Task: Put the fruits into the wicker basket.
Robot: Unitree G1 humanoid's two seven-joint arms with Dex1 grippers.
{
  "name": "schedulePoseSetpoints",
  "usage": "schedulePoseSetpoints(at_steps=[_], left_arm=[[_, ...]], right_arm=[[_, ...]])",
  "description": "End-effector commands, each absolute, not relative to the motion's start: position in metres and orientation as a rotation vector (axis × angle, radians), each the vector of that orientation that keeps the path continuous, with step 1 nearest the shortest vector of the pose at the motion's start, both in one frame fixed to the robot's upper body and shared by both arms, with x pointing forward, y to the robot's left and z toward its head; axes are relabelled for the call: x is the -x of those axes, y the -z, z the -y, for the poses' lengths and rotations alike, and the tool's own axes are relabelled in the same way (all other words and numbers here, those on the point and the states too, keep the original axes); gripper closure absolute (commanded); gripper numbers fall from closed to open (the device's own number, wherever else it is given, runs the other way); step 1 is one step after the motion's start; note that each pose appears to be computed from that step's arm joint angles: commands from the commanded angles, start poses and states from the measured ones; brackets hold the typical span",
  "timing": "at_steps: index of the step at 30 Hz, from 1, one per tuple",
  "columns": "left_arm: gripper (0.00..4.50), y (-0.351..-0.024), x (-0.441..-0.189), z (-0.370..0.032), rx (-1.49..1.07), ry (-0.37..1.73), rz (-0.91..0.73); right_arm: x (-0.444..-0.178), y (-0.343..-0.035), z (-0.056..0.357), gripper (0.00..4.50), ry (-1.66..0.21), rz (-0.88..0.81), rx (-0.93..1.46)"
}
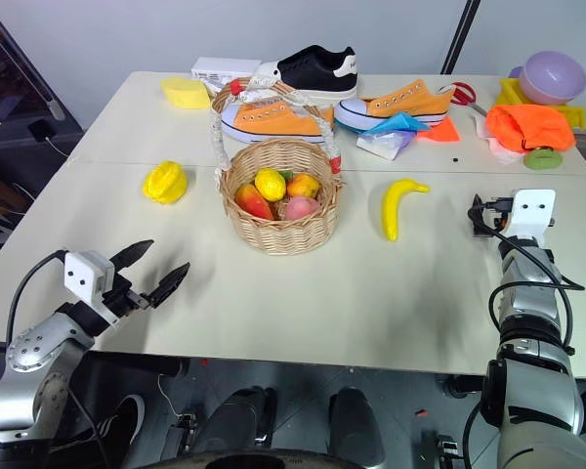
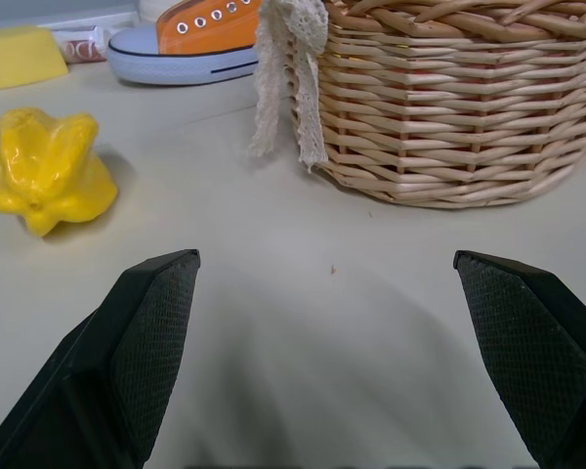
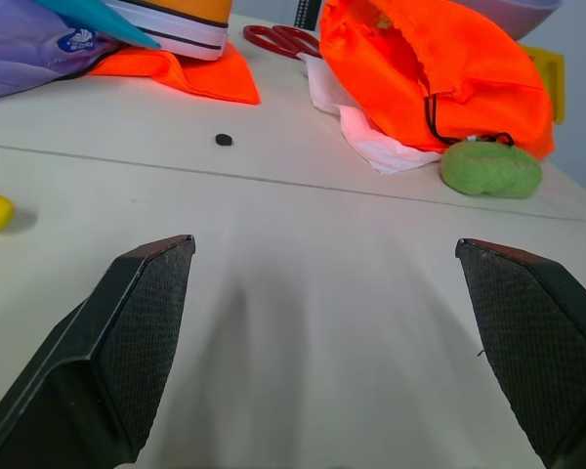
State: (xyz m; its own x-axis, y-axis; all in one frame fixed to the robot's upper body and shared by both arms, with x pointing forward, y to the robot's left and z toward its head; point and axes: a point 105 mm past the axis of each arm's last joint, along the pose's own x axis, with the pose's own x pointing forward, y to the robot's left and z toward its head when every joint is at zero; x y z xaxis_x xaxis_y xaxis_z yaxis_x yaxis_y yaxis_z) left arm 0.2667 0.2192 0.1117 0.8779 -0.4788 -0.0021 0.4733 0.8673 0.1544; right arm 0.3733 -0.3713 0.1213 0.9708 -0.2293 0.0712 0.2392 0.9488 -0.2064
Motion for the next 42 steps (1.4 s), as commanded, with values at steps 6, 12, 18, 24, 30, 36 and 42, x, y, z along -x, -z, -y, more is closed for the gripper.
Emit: schedulePoseSetpoints(at_steps=[6,12,18,24,30,36,42], left_arm=[[0.0,-0.123,-0.272,-0.223,-0.187,0.464,0.079],[0.0,-0.127,-0.271,-0.223,-0.201,0.473,0.102],[0.0,-0.127,-0.27,-0.222,-0.193,0.475,0.116],[0.0,-0.13,-0.272,-0.22,-0.192,0.485,0.14],[0.0,-0.132,-0.275,-0.219,-0.199,0.481,0.156],[0.0,-0.132,-0.278,-0.215,-0.189,0.474,0.172],[0.0,-0.139,-0.264,-0.209,-0.202,0.604,0.17]], right_arm=[[-0.375,-0.137,0.37,0.02,0.23,0.108,0.228],[-0.375,-0.135,0.368,0.02,0.225,0.106,0.223],[-0.377,-0.136,0.363,0.02,0.203,0.116,0.215],[-0.376,-0.138,0.359,0.02,0.184,0.133,0.202],[-0.376,-0.14,0.35,0.02,0.146,0.157,0.195],[-0.37,-0.149,0.33,0.02,-0.002,0.219,0.161],[-0.36,-0.169,0.286,0.02,-0.248,0.171,0.156]])
